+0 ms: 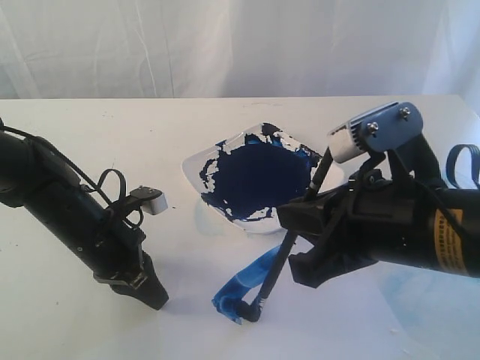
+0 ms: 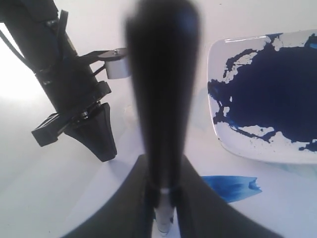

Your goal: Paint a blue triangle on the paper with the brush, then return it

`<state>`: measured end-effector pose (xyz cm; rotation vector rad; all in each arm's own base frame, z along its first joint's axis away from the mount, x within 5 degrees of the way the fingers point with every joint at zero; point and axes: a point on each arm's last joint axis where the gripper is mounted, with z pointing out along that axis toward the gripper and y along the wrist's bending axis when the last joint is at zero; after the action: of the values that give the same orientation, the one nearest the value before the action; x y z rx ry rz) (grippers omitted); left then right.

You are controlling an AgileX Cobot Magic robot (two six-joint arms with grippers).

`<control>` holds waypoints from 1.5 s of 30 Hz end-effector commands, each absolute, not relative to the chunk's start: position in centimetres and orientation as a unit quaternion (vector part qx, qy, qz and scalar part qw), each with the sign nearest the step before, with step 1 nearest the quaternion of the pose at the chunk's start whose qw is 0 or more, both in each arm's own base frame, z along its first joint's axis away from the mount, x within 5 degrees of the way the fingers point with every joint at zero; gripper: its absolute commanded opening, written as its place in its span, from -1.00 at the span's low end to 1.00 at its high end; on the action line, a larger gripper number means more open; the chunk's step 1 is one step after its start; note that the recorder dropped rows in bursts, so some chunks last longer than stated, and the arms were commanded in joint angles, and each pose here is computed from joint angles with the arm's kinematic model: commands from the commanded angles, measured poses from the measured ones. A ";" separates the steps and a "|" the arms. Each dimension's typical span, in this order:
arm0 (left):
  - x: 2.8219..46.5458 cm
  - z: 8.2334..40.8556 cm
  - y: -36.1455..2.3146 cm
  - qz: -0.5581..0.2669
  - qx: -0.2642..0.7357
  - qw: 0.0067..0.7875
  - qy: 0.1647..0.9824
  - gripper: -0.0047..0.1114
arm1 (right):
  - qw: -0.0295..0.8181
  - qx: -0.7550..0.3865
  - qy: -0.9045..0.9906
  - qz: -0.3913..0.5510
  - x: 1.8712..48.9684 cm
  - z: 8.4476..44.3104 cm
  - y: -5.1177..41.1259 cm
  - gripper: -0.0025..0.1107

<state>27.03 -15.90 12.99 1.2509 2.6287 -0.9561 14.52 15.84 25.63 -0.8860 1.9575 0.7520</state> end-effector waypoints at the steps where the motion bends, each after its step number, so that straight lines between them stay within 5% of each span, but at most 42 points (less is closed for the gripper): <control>1: 26.8 13.1 -16.1 -0.322 0.407 0.029 0.854 -0.92 | 0.424 -0.342 0.786 0.291 14.2 25.3 15.1 -0.96; 20: 26.8 13.1 -16.1 -0.323 0.405 0.028 0.855 -0.92 | 0.427 -0.321 0.795 0.288 13.3 24.7 14.0 -0.96; 36: 26.9 13.1 -16.1 -0.320 0.405 0.032 0.856 -0.92 | 0.514 -0.331 0.723 0.322 14.4 32.0 15.3 -0.96; 45: 26.9 13.1 -16.1 -0.320 0.405 0.032 0.856 -0.92 | 0.465 -0.324 0.741 0.360 17.1 32.3 18.4 -0.96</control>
<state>27.02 -15.90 12.99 1.2507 2.6294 -0.9574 16.76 18.37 31.98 -0.8274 1.8112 0.8726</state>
